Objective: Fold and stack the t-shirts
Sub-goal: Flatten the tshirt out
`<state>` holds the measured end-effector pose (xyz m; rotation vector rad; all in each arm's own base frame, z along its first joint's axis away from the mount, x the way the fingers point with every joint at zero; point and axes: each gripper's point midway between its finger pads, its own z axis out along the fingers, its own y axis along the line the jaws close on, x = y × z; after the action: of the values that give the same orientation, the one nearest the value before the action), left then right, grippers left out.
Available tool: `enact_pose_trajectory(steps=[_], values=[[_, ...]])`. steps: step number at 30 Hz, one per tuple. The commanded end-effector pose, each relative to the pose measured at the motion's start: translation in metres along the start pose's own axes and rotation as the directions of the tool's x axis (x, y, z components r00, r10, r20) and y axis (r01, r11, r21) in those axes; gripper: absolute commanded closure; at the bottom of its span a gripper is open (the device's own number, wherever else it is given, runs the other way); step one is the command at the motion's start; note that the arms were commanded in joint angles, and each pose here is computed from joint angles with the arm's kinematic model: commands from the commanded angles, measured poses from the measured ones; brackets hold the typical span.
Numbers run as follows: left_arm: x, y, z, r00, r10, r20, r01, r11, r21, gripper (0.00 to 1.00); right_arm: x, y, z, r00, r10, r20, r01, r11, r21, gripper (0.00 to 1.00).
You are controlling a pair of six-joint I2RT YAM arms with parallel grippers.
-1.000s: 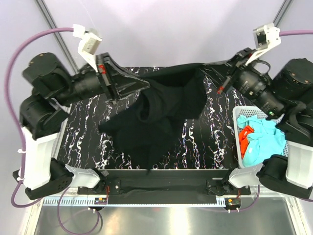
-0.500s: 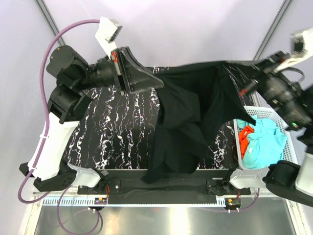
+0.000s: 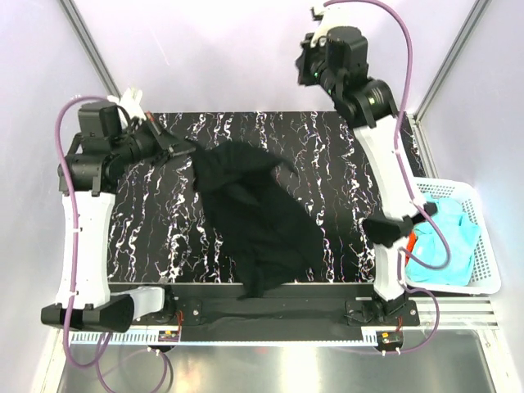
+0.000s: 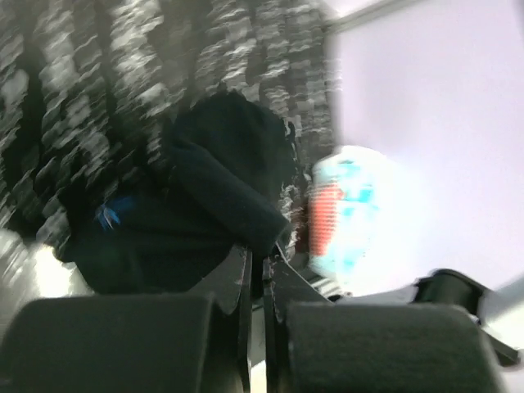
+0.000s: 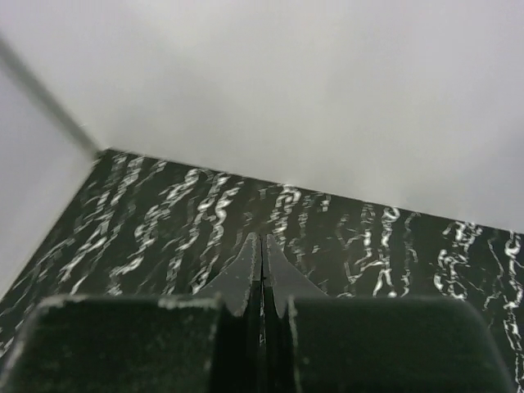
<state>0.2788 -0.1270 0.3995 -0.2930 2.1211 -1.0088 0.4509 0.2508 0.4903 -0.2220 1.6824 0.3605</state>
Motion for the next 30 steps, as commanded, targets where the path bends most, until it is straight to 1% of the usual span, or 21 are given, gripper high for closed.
enact_pose_trajectory(steps=[1,4,7,8,11,12,13,14,15,16,17,18,20,21,22,23,24,25,27,28,30], values=[[0.004,0.024,-0.008,1.0,-0.004,0.007,0.005,0.991,-0.131,1.0,-0.044,-0.005,0.005,0.983,0.102,0.15,-0.098,0.995,-0.036,1.0],[0.003,0.023,-0.005,1.0,-0.01,-0.005,0.009,0.992,-0.124,1.0,-0.026,0.002,0.02,0.989,0.104,0.106,-0.097,0.993,-0.069,1.0],[0.003,0.03,-0.001,1.0,-0.023,-0.009,0.021,0.989,-0.145,1.0,-0.023,0.0,0.02,0.992,0.087,0.094,-0.079,0.994,-0.079,1.0],[0.003,0.03,-0.001,0.999,-0.05,0.002,0.05,0.988,-0.149,1.0,-0.021,0.006,0.019,0.993,0.082,0.081,-0.072,0.99,-0.119,1.0],[0.003,0.037,0.009,0.991,-0.123,0.052,0.129,0.983,-0.133,1.0,-0.005,0.016,0.006,0.993,0.116,0.0,-0.114,0.974,-0.198,1.0],[-0.004,0.037,0.012,0.989,-0.115,0.095,0.126,0.986,-0.112,1.0,0.032,0.02,0.014,0.986,0.125,-0.107,-0.146,0.967,-0.207,0.99],[0.003,0.051,0.02,0.986,-0.138,0.097,0.151,0.979,-0.137,1.0,0.047,0.025,0.011,0.971,0.175,-0.165,-0.209,0.953,-0.218,0.94],[0.003,0.055,0.019,0.982,-0.141,0.122,0.158,0.977,-0.143,1.0,0.054,0.035,-0.003,0.956,0.201,-0.214,-0.254,0.932,-0.26,0.81],[-0.001,0.059,0.01,0.975,-0.117,0.187,0.149,0.975,-0.164,1.0,0.099,0.037,0.0,0.916,0.223,-0.334,-0.309,0.922,-0.233,0.79],[0.004,0.07,0.01,0.974,-0.119,0.193,0.156,0.969,-0.19,1.0,0.117,0.043,-0.005,0.874,0.278,-0.399,-0.384,0.898,-0.216,0.79],[0.006,0.072,0.006,0.974,-0.096,0.204,0.137,0.971,-0.196,1.0,0.122,0.053,-0.017,0.849,0.297,-0.436,-0.432,0.866,-0.252,0.76],[0.009,0.071,0.0,0.973,-0.079,0.216,0.122,0.973,-0.195,1.0,0.166,0.055,-0.02,0.781,0.312,-0.541,-0.485,0.849,-0.211,0.75],[0.021,0.08,-0.002,0.976,-0.071,0.206,0.115,0.972,-0.206,1.0,0.199,0.072,-0.039,0.686,0.314,-0.657,-0.567,0.796,-0.212,0.75],[0.027,0.078,-0.01,0.974,-0.063,0.217,0.106,0.975,-0.194,1.0,0.239,0.075,-0.049,0.606,0.303,-0.736,-0.594,0.787,-0.166,0.78],[0.038,0.086,-0.008,0.977,-0.073,0.199,0.114,0.972,-0.205,1.0,0.257,0.081,-0.058,0.555,0.285,-0.782,-0.62,0.769,-0.16,0.78],[0.044,0.09,-0.008,0.979,-0.075,0.192,0.115,0.971,-0.207,1.0,0.276,0.099,-0.074,0.478,0.237,-0.846,-0.665,0.727,-0.172,0.79],[0.05,0.093,-0.011,0.979,-0.08,0.19,0.12,0.97,-0.211,1.0,0.306,0.105,-0.087,0.394,0.22,-0.893,-0.684,0.718,-0.125,0.79],[0.058,0.096,-0.015,0.978,-0.085,0.192,0.125,0.969,-0.211,1.0,0.32,0.117,-0.098,0.35,0.186,-0.918,-0.7,0.703,-0.124,0.79],[0.067,0.098,-0.019,0.977,-0.088,0.194,0.129,0.969,-0.21,1.0,0.356,0.146,-0.118,0.303,0.087,-0.949,-0.675,0.723,-0.149,0.79],[0.071,0.099,-0.022,0.975,-0.094,0.199,0.135,0.969,-0.206,1.0,0.366,0.154,-0.122,0.299,0.064,-0.952,-0.658,0.737,-0.157,0.79],[0.075,0.098,-0.025,0.976,-0.097,0.194,0.136,0.97,-0.2,1.0,0.397,0.171,-0.124,0.262,0.037,-0.964,-0.619,0.773,-0.139,0.78]])
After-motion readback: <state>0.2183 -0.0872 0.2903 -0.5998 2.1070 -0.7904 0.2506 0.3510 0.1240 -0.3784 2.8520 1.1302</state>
